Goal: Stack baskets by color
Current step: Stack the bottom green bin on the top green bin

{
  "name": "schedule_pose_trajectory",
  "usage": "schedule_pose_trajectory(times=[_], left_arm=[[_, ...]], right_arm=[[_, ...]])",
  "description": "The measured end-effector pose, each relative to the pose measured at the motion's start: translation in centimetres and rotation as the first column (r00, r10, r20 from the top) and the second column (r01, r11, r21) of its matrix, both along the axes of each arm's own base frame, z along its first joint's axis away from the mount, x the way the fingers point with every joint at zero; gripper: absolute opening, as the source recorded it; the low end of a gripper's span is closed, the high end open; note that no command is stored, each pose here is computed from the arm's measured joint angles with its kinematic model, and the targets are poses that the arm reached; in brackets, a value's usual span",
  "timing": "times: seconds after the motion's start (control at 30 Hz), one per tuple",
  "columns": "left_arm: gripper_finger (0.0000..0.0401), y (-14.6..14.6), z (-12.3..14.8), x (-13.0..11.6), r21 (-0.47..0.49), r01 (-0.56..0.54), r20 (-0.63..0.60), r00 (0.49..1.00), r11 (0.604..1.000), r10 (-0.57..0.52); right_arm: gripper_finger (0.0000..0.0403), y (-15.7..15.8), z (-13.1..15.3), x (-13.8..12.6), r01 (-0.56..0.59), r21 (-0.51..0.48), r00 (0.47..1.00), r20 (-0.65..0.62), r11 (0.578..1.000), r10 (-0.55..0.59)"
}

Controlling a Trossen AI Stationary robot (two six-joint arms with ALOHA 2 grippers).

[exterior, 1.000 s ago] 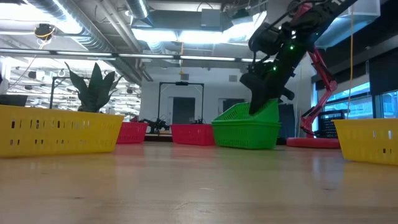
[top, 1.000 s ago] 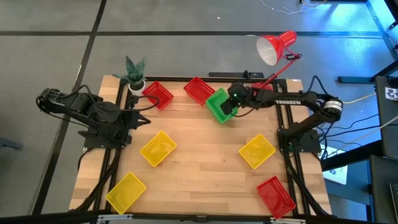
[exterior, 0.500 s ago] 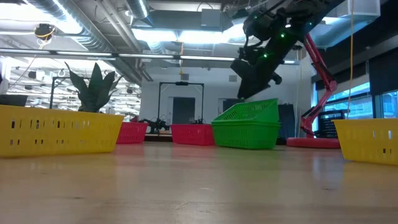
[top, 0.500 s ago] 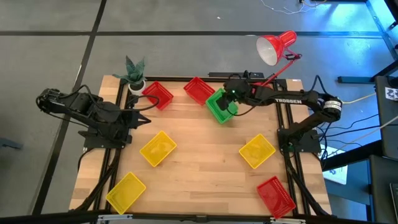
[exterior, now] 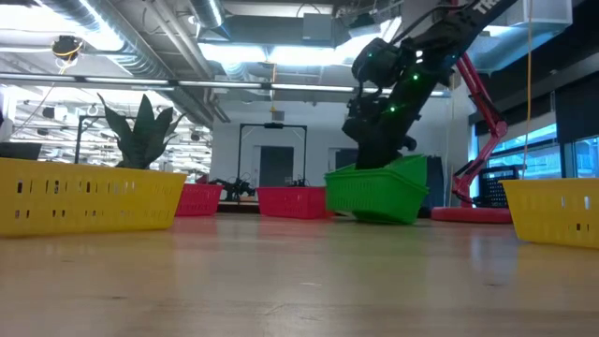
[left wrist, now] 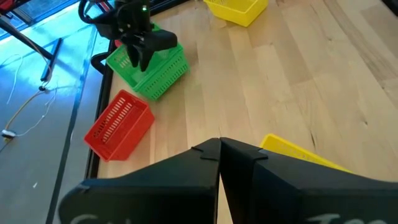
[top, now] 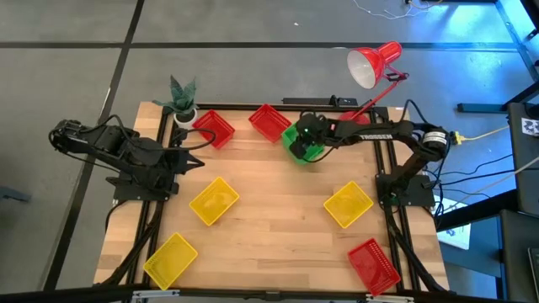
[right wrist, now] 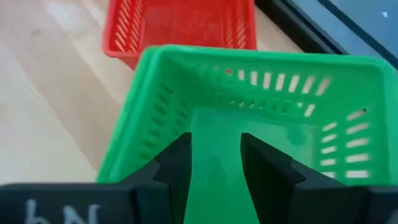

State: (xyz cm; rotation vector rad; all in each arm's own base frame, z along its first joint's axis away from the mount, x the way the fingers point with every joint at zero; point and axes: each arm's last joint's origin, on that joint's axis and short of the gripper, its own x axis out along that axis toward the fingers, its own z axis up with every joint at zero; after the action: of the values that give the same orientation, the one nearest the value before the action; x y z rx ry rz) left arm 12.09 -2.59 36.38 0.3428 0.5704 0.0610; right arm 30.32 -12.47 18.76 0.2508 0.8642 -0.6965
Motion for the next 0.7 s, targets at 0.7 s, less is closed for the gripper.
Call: schedule_pose_trajectory(times=[0.7], left_arm=[[0.0000,0.0,0.0,0.0,0.002,0.002,-0.001,1.000,1.000,-0.002]], right_arm=[[0.0138,0.8,3.3,1.0,-0.200,0.238,0.927,0.360,0.950,0.106]])
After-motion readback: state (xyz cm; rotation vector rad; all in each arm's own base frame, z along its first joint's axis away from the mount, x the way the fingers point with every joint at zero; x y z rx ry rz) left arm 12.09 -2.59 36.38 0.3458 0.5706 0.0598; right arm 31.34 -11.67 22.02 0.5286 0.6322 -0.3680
